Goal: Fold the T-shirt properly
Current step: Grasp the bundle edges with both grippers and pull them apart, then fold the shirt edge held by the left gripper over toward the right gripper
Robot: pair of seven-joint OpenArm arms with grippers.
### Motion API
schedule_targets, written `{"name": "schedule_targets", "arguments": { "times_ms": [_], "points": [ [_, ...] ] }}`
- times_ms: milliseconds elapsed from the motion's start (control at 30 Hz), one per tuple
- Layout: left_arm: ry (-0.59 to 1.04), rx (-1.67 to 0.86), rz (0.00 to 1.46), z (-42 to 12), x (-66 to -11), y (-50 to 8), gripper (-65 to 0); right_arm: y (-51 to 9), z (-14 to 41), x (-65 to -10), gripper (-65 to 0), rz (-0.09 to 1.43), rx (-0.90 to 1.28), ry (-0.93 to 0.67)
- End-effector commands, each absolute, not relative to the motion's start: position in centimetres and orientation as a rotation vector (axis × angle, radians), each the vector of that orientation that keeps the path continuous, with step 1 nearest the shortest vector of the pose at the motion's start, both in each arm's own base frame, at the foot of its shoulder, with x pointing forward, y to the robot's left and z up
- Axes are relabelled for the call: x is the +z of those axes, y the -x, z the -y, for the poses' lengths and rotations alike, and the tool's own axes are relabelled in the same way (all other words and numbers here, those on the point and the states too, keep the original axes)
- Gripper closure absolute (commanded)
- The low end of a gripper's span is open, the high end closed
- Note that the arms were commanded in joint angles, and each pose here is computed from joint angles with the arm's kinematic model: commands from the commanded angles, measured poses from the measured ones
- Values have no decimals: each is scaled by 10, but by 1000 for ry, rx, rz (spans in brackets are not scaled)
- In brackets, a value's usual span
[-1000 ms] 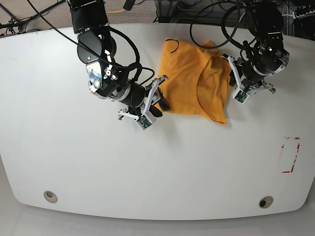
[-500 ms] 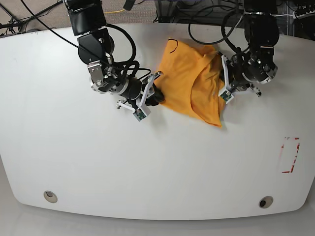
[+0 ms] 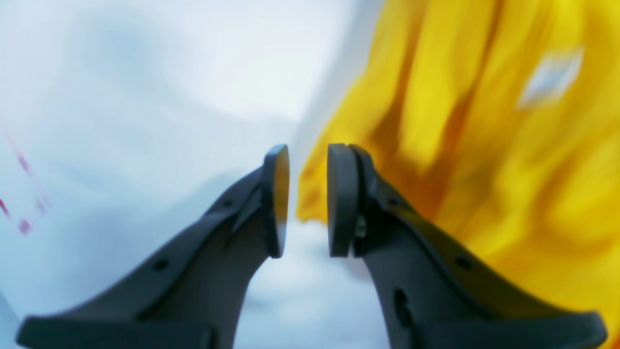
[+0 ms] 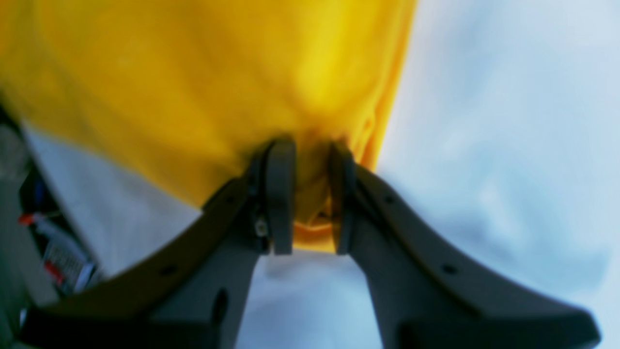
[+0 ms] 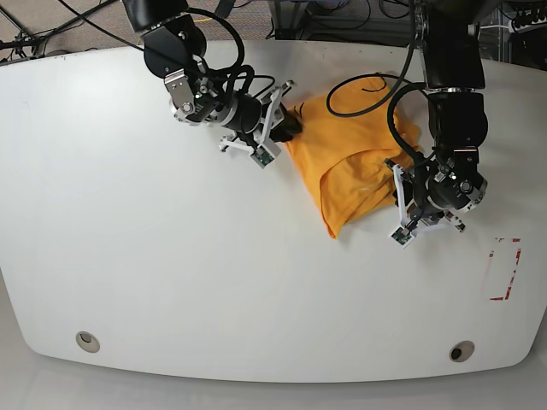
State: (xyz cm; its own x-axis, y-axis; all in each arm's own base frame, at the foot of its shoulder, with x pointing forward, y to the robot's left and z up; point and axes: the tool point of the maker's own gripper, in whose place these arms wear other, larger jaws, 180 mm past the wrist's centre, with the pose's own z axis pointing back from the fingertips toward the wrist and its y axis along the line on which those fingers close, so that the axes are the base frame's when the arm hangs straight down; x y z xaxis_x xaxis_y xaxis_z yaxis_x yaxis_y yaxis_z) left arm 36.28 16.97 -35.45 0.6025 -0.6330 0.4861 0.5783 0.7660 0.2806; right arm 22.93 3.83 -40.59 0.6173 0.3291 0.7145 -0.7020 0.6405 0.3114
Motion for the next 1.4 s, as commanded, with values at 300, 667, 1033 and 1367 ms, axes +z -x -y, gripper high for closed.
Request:
{"name": "schedule_targets", "arguments": {
  "times_ms": [300, 667, 1033, 1367],
  "points": [
    [-258, -710, 748, -192, -294, -327, -144, -237, -66, -353, -117, 807, 660, -705],
    [-26, -299, 791, -249, -306, -282, -436, -236, -64, -357, -117, 764, 703, -675],
    [262, -97, 673, -244, -372, -270, -435, -234, -65, -358, -117, 757, 699, -683],
    [382, -121, 665, -216, -381, -274, -435, -235, -65, -358, -117, 759, 700, -680]
  ]
}}
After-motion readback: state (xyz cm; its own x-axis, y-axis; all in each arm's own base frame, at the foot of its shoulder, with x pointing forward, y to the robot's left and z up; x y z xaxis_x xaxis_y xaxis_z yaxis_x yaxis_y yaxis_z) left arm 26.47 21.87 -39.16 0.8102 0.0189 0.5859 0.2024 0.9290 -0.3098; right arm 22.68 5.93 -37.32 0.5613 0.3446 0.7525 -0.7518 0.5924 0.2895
